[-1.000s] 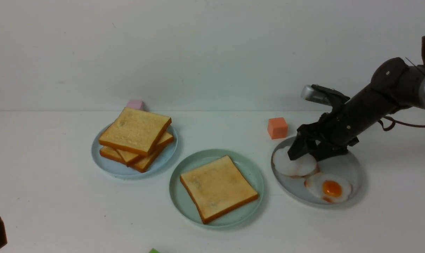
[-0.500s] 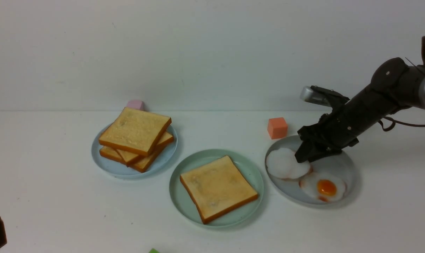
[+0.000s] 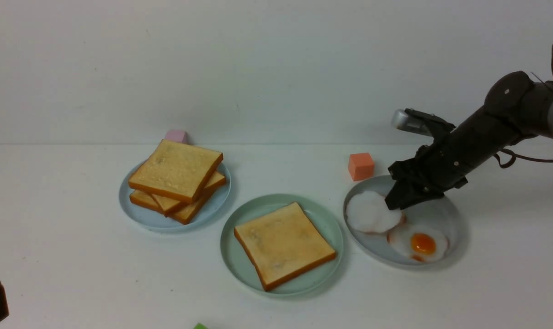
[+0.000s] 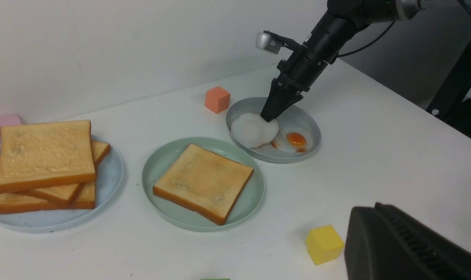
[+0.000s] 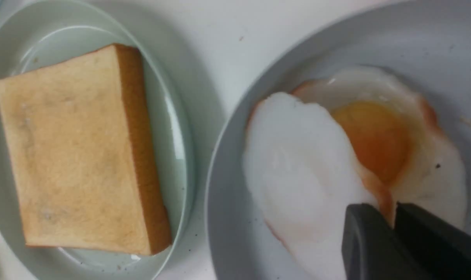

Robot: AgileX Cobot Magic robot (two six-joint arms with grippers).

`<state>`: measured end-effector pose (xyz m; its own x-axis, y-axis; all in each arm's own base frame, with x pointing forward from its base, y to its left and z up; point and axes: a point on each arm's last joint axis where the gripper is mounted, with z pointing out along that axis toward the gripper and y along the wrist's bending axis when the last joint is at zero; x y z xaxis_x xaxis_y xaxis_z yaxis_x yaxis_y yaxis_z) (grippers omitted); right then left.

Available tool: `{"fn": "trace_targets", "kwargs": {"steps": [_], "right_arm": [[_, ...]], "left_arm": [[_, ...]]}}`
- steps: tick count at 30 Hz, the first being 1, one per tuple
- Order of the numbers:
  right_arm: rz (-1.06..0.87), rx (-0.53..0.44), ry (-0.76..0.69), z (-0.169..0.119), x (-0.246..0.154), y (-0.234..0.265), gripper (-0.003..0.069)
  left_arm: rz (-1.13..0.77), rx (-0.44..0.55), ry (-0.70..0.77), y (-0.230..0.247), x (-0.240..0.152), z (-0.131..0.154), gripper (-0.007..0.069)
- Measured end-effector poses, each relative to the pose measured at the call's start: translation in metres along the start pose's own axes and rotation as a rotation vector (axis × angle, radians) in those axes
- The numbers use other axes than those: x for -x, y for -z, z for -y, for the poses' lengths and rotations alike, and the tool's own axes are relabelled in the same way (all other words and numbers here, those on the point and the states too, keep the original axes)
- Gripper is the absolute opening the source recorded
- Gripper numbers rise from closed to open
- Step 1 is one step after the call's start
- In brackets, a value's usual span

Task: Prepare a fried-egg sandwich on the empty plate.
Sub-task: Use the right arm to grab a fried egg, then use the right arm to place the fried egg on the slice of bread in the middle

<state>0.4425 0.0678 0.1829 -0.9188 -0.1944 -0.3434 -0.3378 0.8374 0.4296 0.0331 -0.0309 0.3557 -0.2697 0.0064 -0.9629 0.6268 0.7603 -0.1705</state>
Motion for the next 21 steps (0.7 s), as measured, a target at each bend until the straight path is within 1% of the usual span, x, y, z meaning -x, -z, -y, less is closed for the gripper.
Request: {"fn": "trace_targets", "kwargs": {"steps": [4, 6, 7, 9, 10, 13, 15, 17, 18, 21], "right_arm": [[0.025, -0.033, 0.050, -0.012, 0.003, 0.027, 0.0089], [0.048, -0.069, 0.075, -0.022, 0.004, 0.048, 0.0089], [0.051, -0.075, 0.076, -0.023, 0.004, 0.050, 0.0089], [0.086, -0.112, 0.090, -0.035, 0.004, 0.076, 0.0089], [0.088, -0.115, 0.089, -0.036, 0.004, 0.077, 0.0089], [0.107, -0.163, 0.101, -0.056, 0.000, 0.104, 0.0089], [0.096, -0.186, 0.125, -0.073, -0.003, 0.108, 0.0089], [0.065, -0.213, 0.189, -0.102, -0.007, 0.108, 0.0087], [0.056, -0.228, 0.208, -0.110, -0.009, 0.106, 0.0087], [0.013, -0.262, 0.286, -0.152, -0.016, 0.090, 0.0087]], "left_arm": [[0.002, 0.000, 0.000, 0.000, 0.000, 0.000, 0.0002], [0.002, 0.000, 0.000, 0.000, 0.000, 0.000, 0.0002], [0.002, 0.000, -0.001, 0.000, 0.000, 0.000, 0.0002], [0.003, 0.005, -0.006, 0.000, 0.000, 0.000, 0.0003], [0.003, 0.005, -0.006, 0.000, 0.000, 0.000, 0.0003], [0.005, 0.013, -0.018, 0.000, 0.000, -0.001, 0.0003], [0.006, 0.018, -0.024, 0.000, 0.001, -0.002, 0.0003], [0.008, 0.034, -0.044, 0.000, 0.001, -0.003, 0.0003], [0.008, 0.040, -0.051, 0.000, 0.001, -0.004, 0.0003], [0.002, 0.072, -0.089, 0.000, 0.001, -0.007, 0.0003]]}}
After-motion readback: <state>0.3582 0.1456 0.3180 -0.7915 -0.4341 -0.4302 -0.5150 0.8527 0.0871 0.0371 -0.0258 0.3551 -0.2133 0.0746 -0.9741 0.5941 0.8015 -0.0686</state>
